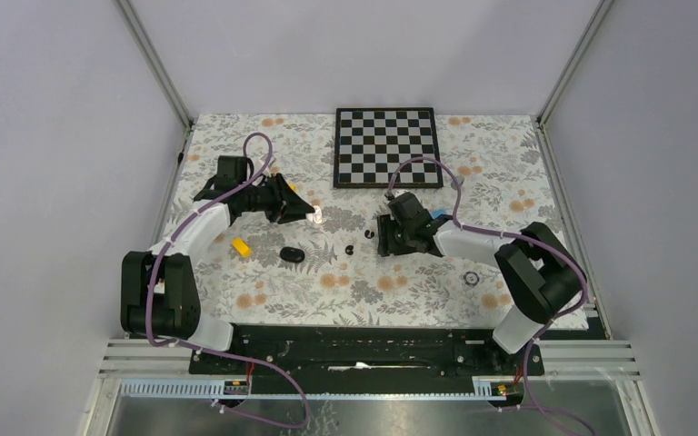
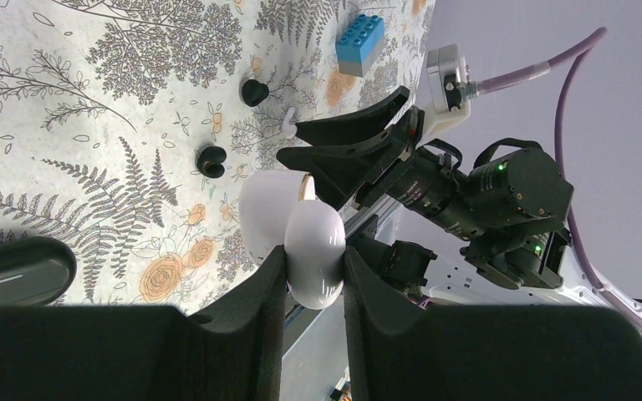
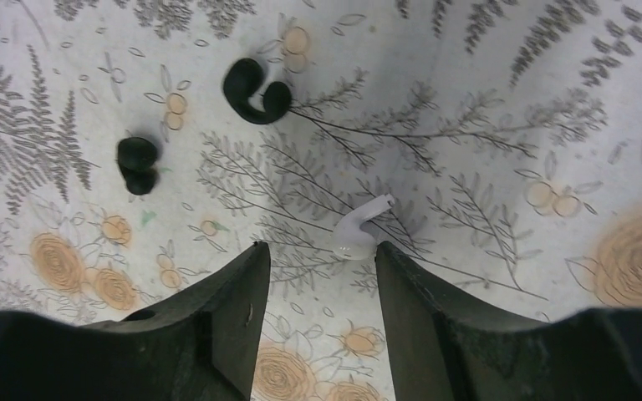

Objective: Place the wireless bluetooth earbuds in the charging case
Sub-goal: Pick up the earbud from the center of the board.

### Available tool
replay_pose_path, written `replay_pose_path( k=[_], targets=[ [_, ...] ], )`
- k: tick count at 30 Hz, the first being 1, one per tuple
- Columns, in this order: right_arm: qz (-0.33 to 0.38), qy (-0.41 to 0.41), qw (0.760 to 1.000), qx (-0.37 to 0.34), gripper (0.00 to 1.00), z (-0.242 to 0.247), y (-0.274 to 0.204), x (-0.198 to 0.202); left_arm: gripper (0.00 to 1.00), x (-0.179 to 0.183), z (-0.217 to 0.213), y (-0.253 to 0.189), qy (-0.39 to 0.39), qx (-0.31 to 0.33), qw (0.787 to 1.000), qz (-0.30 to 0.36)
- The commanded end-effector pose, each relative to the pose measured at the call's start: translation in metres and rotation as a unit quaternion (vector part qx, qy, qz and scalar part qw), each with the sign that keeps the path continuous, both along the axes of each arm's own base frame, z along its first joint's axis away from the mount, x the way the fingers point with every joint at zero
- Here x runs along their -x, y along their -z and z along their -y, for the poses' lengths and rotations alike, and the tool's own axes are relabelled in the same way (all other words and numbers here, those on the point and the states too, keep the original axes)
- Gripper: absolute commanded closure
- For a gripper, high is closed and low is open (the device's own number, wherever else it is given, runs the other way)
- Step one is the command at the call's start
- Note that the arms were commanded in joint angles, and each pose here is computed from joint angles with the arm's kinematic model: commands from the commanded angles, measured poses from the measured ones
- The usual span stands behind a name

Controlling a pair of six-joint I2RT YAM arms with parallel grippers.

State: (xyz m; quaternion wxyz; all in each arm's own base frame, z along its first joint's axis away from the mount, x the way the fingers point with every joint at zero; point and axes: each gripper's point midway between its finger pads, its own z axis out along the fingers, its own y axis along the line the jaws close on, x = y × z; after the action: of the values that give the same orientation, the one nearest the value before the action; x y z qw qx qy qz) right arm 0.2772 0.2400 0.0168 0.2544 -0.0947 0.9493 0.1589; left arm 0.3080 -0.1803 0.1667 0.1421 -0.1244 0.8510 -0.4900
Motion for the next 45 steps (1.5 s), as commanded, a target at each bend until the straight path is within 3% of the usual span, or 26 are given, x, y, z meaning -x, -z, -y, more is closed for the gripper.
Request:
replay_pose_path(
  k=[1, 9, 19, 26, 30, 45],
  targets=[
    [-0.001, -0.029, 0.998, -0.059, 0.44, -0.034, -0.017, -0.009, 1.00, -0.002, 0.002, -0.019, 0.007, 0.008, 0.999, 0.044],
    [0.017, -0.056, 0.993, -0.107, 0.45, -0.054, -0.041, -0.012, 1.00, -0.003, 0.002, -0.019, 0.007, 0.008, 0.999, 0.045],
    [0.045, -0.052, 0.997, -0.036, 0.44, -0.042, -0.036, -0.035, 1.00, -0.003, 0.003, -0.020, 0.007, 0.009, 0.999, 0.045],
    [0.034, -0.038, 0.999, -0.009, 0.37, -0.043, -0.023, -0.052, 1.00, -0.001, 0.002, -0.019, 0.007, 0.009, 0.999, 0.044],
    [0.013, -0.039, 0.999, -0.013, 0.33, -0.043, -0.014, -0.044, 1.00, -0.001, 0.002, -0.021, 0.006, 0.008, 0.999, 0.047],
    [-0.034, -0.053, 0.997, -0.040, 0.34, -0.036, -0.010, 0.005, 1.00, -0.002, 0.002, -0.014, 0.007, 0.007, 0.999, 0.040]
  ],
)
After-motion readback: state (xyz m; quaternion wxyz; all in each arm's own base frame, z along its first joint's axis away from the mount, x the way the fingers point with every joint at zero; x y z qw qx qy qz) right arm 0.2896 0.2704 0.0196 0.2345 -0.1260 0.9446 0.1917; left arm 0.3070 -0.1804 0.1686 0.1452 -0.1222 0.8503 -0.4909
